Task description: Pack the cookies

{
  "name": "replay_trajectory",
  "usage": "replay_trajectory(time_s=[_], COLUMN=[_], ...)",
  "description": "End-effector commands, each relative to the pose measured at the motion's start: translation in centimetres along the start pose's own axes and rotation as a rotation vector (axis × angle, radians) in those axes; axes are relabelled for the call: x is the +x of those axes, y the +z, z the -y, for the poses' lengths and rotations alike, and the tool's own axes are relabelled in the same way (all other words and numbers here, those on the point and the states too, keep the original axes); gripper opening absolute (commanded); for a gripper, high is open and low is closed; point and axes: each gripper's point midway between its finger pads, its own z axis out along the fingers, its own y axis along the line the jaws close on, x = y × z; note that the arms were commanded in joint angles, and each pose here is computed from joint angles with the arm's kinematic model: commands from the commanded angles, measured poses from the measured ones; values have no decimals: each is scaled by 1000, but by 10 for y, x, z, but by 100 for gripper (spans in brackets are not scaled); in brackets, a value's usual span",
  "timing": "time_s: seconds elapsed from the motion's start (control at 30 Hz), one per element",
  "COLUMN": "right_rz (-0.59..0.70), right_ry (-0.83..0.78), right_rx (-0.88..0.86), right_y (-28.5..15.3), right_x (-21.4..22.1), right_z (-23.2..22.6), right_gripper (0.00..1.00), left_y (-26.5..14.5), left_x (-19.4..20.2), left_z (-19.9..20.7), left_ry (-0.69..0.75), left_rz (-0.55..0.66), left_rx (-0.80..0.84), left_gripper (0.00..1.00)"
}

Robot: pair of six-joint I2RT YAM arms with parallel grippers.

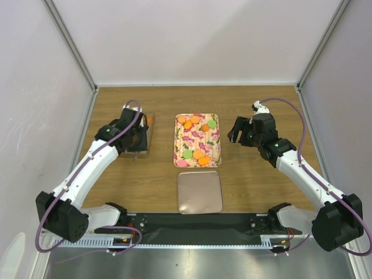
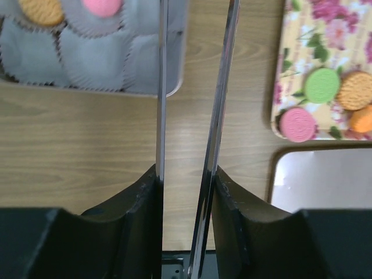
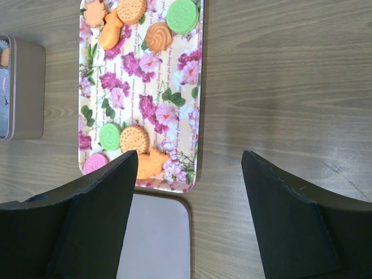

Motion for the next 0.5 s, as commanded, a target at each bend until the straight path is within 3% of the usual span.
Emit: replay_trajectory(time_s=[0.0,0.47], right_rz=[47,55], right_ry=[1,1], right_rx=[-30,-35], right_y=[-5,-6], right_x=[-19,-20], right_z=[-10,-11], right_gripper=[78,78], left_y=[-4,17], left_x=[11,33], left_z=[-22,-42], left_ry=[-33,-96], left_rz=[-9,-90], left_rx=[-13,-1], left_gripper=[41,43])
